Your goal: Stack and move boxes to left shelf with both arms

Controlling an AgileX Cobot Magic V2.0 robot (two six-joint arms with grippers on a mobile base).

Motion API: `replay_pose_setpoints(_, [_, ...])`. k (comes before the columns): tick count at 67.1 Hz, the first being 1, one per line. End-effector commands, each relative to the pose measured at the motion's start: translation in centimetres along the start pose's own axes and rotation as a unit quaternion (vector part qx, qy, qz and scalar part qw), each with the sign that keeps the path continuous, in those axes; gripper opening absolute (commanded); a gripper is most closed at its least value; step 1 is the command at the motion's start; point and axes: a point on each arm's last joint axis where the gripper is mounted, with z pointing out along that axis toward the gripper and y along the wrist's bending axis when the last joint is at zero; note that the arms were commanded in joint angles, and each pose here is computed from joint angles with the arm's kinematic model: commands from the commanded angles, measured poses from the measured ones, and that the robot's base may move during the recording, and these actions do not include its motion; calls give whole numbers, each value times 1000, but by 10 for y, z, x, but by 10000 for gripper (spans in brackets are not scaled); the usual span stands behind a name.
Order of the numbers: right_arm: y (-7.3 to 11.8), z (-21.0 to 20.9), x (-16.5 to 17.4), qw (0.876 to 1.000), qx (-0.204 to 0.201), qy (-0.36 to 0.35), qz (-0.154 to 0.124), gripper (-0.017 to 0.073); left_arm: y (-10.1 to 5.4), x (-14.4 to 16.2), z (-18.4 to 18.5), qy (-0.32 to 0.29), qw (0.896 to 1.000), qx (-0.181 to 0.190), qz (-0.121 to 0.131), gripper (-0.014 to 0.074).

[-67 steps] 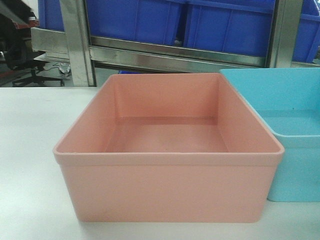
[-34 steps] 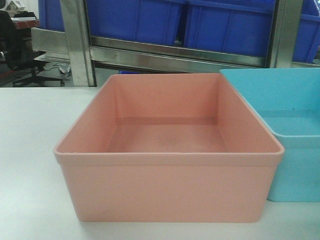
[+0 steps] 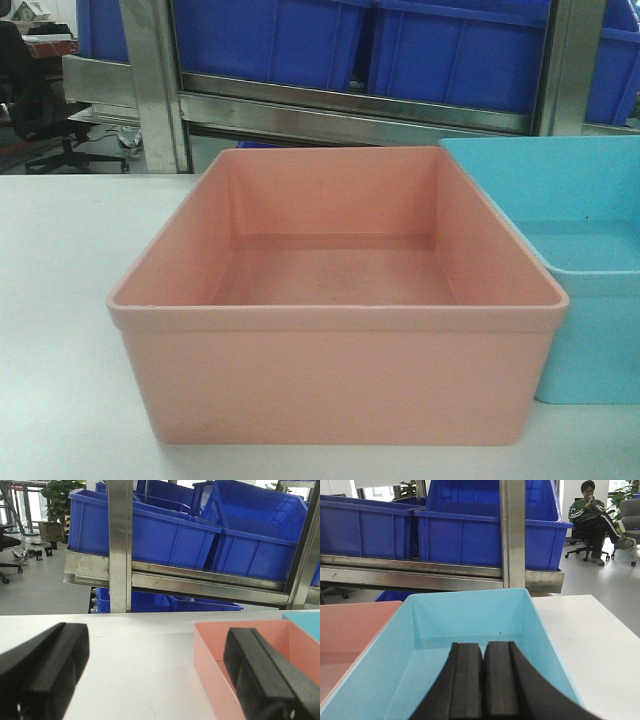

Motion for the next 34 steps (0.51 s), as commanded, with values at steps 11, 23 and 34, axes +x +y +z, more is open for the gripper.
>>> replay_pose_setpoints(11, [2,-1,-13,998,-10,-57,16,56,0,-15,-1,-48,999,-3,2,456])
replay_pose_setpoints(23, [4,7,-28,996,10,65,59,56,0,-15,-1,-48,999,-3,2,456])
replay_pose_setpoints(34, [8,25,-54,977,17,212,-22,56,0,-15,-1,-48,999,-3,2,456])
